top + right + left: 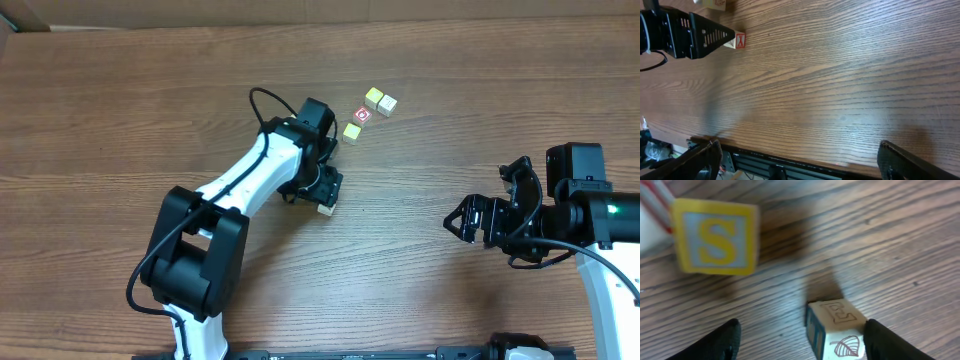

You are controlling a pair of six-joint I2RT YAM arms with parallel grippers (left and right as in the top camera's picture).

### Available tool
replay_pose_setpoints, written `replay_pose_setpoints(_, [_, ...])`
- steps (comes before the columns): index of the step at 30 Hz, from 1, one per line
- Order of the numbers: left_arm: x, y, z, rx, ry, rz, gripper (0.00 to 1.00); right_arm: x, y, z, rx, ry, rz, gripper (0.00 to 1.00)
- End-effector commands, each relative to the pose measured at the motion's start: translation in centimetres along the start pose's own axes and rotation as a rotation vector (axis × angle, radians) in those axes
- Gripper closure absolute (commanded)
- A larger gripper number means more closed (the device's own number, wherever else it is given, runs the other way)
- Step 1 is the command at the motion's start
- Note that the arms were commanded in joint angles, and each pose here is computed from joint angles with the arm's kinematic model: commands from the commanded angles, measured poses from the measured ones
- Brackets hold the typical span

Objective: Flip 3 blocks

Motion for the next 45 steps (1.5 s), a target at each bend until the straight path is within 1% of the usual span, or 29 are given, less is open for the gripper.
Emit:
replay_pose_setpoints(1, [-1.0, -0.1, -0.8, -0.011, 0.043, -0.003, 0.29, 0.2, -0.3, -0.2, -0.015, -0.009, 0.001, 0.00])
replay_pose_setpoints(2, [-1.2, -0.3, -0.9, -0.015, 0.048, -0.001, 0.29, 0.2, -0.3, -0.2, -0.015, -0.009, 0.001, 0.00])
replay_pose_setpoints(4, [-1.6, -0.8, -1.3, -0.022, 0.061, 0.001, 0.34, 0.2, -0.3, 0.0, -0.010, -0.007, 0.002, 0.00])
replay_pose_setpoints(6, [-1.8, -1.2, -1.3, -0.020, 0.084, 0.001, 0.35, 0.2, -0.3, 0.0, -0.007, -0.006, 0.002, 0.00])
replay_pose_setpoints(7, [-1.8, -1.3, -1.3, -0.015, 0.089, 0.000, 0.32, 0.2, -0.3, 0.0, -0.006, -0.005, 0.002, 0.00])
replay_pose_setpoints(11, [-1.7, -1.5, -0.8, 0.013, 0.100, -0.006, 0.30, 0.3, -0.3, 0.0, -0.005, -0.001, -0.003, 0.00])
replay_pose_setpoints(15, [-1.4, -1.5, -0.1, 0.047, 0.109, -0.017, 0.25, 0.6, -0.3, 0.3, 0.009, 0.005, -0.028, 0.00])
replay_pose_setpoints(18, [-0.8, -2.0, -0.4, 0.036, 0.100, -0.062, 0.34, 0.7, -0.1, 0.6, 0.022, 0.001, -0.028, 0.00])
replay_pose_setpoints(21, [-0.1, -4.4, -1.6, -0.003, 0.044, -0.070, 0.37, 1.0, 1.0, 0.8, 0.040, -0.014, -0.033, 0.00])
replay_pose_setpoints(24, [0.7, -8.1, -3.2, -0.084, -0.017, -0.059, 0.38, 1.7, 3.5, 1.2, 0.064, 0.001, -0.045, 0.00])
replay_pose_setpoints(26, [1.3, -10.9, -3.9, -0.142, -0.042, -0.043, 0.42, 2.4, 5.6, 1.4, 0.076, 0.006, -0.057, 0.00])
replay_pose_setpoints(27, [1.7, -12.0, -4.0, -0.164, -0.053, -0.043, 0.42, 2.7, 6.7, 1.5, 0.081, 0.009, -0.064, 0.00])
replay_pose_setpoints(28, [2.2, -13.2, -4.0, -0.183, -0.065, -0.044, 0.41, 3.2, 7.9, 1.6, 0.088, 0.011, -0.073, 0.00])
replay_pose_setpoints(30, [3.6, -15.1, -3.7, -0.215, -0.099, -0.057, 0.35, 4.7, 10.5, 1.9, 0.109, -0.008, -0.094, 0.00])
replay_pose_setpoints(33, [6.3, -17.2, -3.1, -0.249, -0.170, -0.066, 0.32, 7.4, 14.1, 2.3, 0.145, -0.079, -0.105, 0.00])
replay_pose_setpoints(36, [9.2, -18.4, -2.1, -0.251, -0.237, -0.076, 0.28, 9.3, 17.6, 2.5, 0.148, -0.107, -0.061, 0.00])
replay_pose_setpoints(38, [10.7, -18.7, -1.3, -0.231, -0.274, -0.065, 0.27, 10.0, 19.8, 2.4, 0.143, -0.094, -0.017, 0.00])
replay_pose_setpoints(41, [12.5, -18.9, -0.3, -0.200, -0.310, -0.037, 0.30, 10.1, 22.1, 1.4, 0.127, -0.008, 0.031, 0.00])
replay_pose_setpoints(45, [13.8, -19.1, 0.1, -0.200, -0.337, -0.040, 0.29, 10.4, 24.1, -0.6, 0.062, 0.103, 0.058, 0.00])
Point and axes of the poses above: each gripper's point midway between its finger pads, its own y axis out along the fingers, its own x axis along the line the jaws close on, z = x × y, the point moved 4 cm from there along -y, back along the fingers, and after that the axes turned 4 degrees about -y, right-handed, at the moved point
